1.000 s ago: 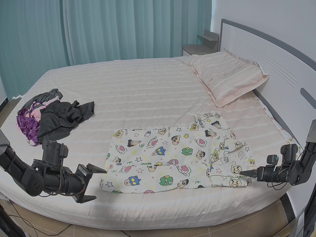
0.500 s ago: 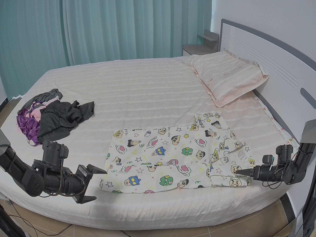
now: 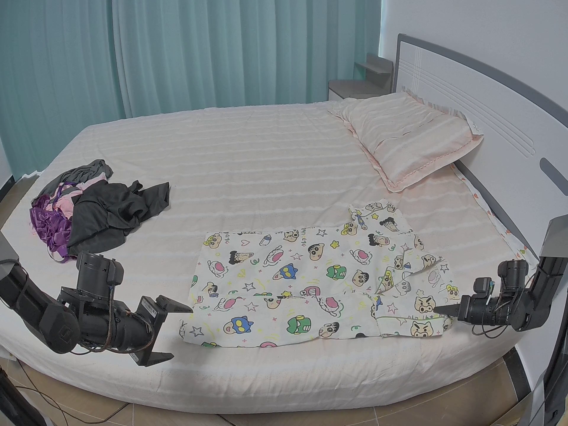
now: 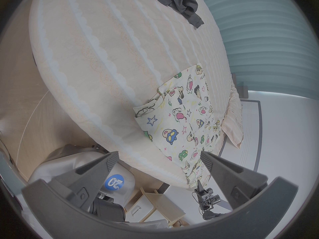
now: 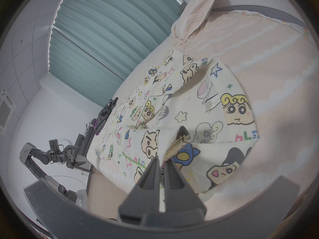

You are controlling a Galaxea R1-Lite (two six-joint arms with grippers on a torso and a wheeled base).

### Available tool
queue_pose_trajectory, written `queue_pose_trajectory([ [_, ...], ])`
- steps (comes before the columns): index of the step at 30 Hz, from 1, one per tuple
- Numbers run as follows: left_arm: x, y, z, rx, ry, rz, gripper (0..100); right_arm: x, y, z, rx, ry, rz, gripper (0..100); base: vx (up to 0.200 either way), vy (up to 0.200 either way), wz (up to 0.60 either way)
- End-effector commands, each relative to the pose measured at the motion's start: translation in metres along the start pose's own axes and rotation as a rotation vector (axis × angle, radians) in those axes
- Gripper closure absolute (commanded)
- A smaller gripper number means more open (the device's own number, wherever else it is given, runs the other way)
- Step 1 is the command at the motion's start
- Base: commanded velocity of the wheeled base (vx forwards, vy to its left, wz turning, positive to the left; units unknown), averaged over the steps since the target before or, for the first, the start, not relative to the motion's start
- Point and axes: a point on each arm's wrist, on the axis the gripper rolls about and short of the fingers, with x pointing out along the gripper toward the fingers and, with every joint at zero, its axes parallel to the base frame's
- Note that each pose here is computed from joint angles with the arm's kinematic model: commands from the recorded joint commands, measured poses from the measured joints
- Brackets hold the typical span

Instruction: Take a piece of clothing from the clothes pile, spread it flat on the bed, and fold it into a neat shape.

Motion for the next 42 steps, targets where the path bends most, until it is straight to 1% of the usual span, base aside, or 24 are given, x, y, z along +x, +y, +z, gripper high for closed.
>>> queue_pose_trajectory([
  [1, 0.0, 0.0, 0.0, -0.001, 0.0, 0.001, 0, -0.001, 0.0, 0.001, -0.002, -0.006, 0.0, 100, 0.0, 0.0, 0.0],
  [2, 0.0, 0.0, 0.0, 0.0, 0.0, 0.0, 0, -0.003, 0.003, 0.004, -0.008, -0.038, 0.006, 100, 0.0, 0.0, 0.0],
  [3, 0.0, 0.0, 0.0, 0.0, 0.0, 0.0, 0, -0.003, 0.003, 0.004, -0.008, -0.038, 0.006, 100, 0.0, 0.0, 0.0],
  [8, 0.001, 0.0, 0.0, 0.001, -0.001, 0.002, 0, -0.002, 0.012, 0.014, 0.006, -0.106, 0.012, 100, 0.0, 0.0, 0.0],
  [12, 0.001, 0.0, 0.0, 0.001, -0.002, 0.003, 0, 0.0, 0.013, 0.02, -0.007, -0.135, -0.028, 100, 0.0, 0.0, 0.0],
  [14, 0.001, 0.0, 0.0, 0.001, -0.002, 0.003, 0, 0.0, 0.013, 0.02, -0.006, -0.135, -0.029, 100, 0.0, 0.0, 0.0],
  [15, 0.001, 0.0, 0.0, 0.001, -0.004, 0.003, 0, 0.002, 0.012, 0.026, -0.014, -0.146, -0.031, 100, 0.0, 0.0, 0.0],
  [29, 0.001, 0.0, 0.0, 0.001, -0.004, 0.003, 0, 0.008, 0.011, 0.052, -0.043, -0.179, -0.024, 100, 0.0, 0.0, 0.0],
  [36, 0.001, 0.0, 0.0, 0.001, -0.005, 0.004, 0, 0.008, 0.012, 0.057, -0.055, -0.192, -0.02, 100, 0.0, 0.0, 0.0],
  [42, 0.001, 0.0, 0.0, 0.001, -0.005, 0.004, 0, 0.011, 0.01, 0.053, -0.037, -0.17, -0.027, 100, 0.0, 0.0, 0.0],
])
